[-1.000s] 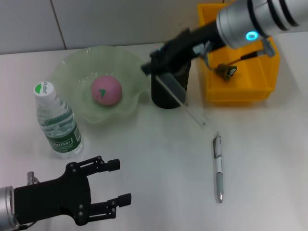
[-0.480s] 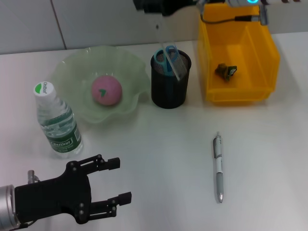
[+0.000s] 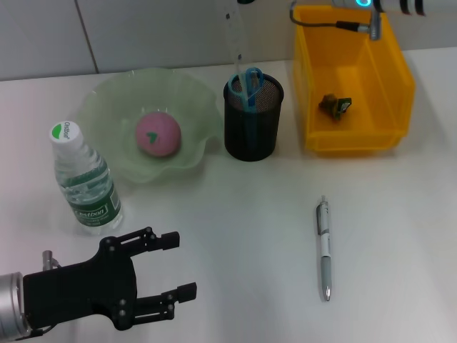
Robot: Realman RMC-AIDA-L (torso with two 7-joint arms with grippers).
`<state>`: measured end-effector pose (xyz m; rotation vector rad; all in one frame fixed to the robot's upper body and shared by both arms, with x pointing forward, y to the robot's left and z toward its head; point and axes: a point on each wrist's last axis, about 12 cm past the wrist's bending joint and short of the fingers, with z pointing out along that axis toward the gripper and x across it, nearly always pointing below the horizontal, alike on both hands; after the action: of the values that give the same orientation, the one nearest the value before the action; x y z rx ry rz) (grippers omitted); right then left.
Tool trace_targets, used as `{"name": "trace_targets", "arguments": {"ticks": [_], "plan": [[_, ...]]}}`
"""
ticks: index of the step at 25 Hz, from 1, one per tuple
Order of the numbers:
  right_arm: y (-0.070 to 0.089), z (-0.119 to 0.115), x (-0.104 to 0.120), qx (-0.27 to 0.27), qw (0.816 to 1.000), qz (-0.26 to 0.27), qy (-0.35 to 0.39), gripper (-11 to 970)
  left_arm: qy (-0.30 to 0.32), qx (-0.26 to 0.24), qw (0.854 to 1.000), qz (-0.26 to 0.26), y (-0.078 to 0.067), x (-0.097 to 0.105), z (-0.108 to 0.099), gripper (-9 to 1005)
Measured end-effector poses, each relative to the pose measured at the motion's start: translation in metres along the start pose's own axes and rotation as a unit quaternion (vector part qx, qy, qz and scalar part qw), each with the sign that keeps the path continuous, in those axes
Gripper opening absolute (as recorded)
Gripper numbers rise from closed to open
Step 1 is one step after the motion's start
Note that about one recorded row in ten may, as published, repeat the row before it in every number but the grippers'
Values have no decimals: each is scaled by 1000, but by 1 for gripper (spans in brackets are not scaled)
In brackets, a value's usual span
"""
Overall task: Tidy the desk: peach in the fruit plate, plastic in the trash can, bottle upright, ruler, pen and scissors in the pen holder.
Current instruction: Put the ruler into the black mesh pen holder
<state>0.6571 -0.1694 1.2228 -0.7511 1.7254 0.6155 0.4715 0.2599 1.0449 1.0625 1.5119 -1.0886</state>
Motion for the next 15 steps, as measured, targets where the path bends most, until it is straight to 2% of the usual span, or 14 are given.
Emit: {"name": "trace_targets", "arguments": {"ticks": [15], "plan": [[-8, 10, 29, 20, 1000, 11, 11, 423, 0, 2, 1000, 2, 0, -1, 1, 788]]}}
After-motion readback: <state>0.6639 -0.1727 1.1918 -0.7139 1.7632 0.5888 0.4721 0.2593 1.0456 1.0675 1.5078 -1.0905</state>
